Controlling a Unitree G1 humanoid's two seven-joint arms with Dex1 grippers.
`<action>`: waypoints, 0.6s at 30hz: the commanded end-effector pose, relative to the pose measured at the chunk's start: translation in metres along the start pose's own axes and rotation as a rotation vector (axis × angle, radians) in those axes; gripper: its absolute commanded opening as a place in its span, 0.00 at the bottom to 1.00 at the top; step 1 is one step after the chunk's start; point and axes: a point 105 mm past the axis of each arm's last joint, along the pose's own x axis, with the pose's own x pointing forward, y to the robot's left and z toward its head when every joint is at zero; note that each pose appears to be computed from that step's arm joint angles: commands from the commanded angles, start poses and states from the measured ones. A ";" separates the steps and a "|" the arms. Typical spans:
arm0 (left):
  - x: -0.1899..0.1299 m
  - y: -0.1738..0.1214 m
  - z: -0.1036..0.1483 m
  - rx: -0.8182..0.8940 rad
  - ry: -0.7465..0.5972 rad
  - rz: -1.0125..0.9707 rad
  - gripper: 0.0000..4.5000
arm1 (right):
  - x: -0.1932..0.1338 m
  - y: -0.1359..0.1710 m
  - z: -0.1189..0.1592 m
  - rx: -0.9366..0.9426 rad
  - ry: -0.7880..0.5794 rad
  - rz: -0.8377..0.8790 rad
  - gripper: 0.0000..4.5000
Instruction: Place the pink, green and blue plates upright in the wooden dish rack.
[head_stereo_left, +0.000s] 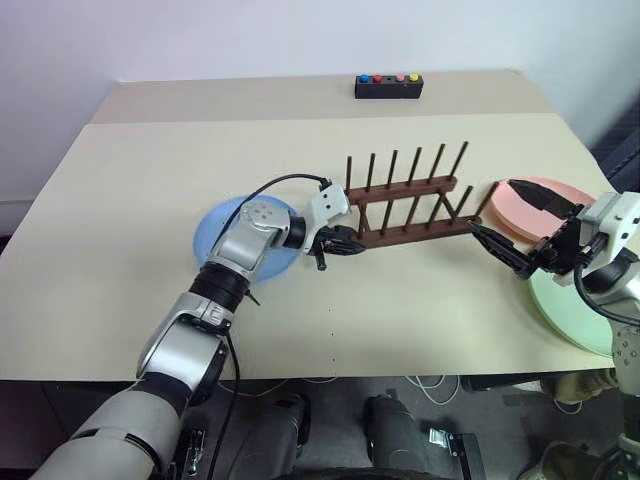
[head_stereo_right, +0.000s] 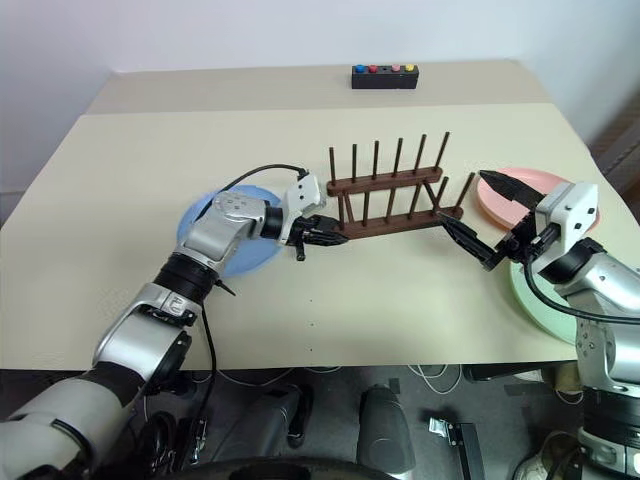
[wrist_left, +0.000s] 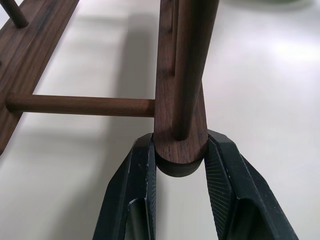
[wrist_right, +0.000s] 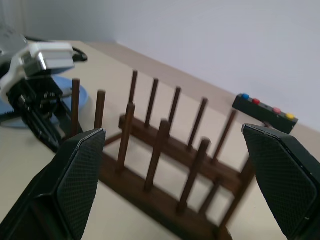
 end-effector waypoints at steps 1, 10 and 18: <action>0.002 -0.002 0.008 0.054 -0.022 -0.013 0.17 | -0.004 -0.001 0.018 -0.032 -0.042 0.004 1.00; 0.020 -0.010 -0.002 0.042 0.002 0.002 0.17 | -0.008 0.001 0.017 -0.033 -0.037 -0.012 1.00; 0.026 -0.015 -0.009 0.025 0.020 -0.011 0.17 | -0.005 0.006 0.014 -0.027 -0.037 -0.006 1.00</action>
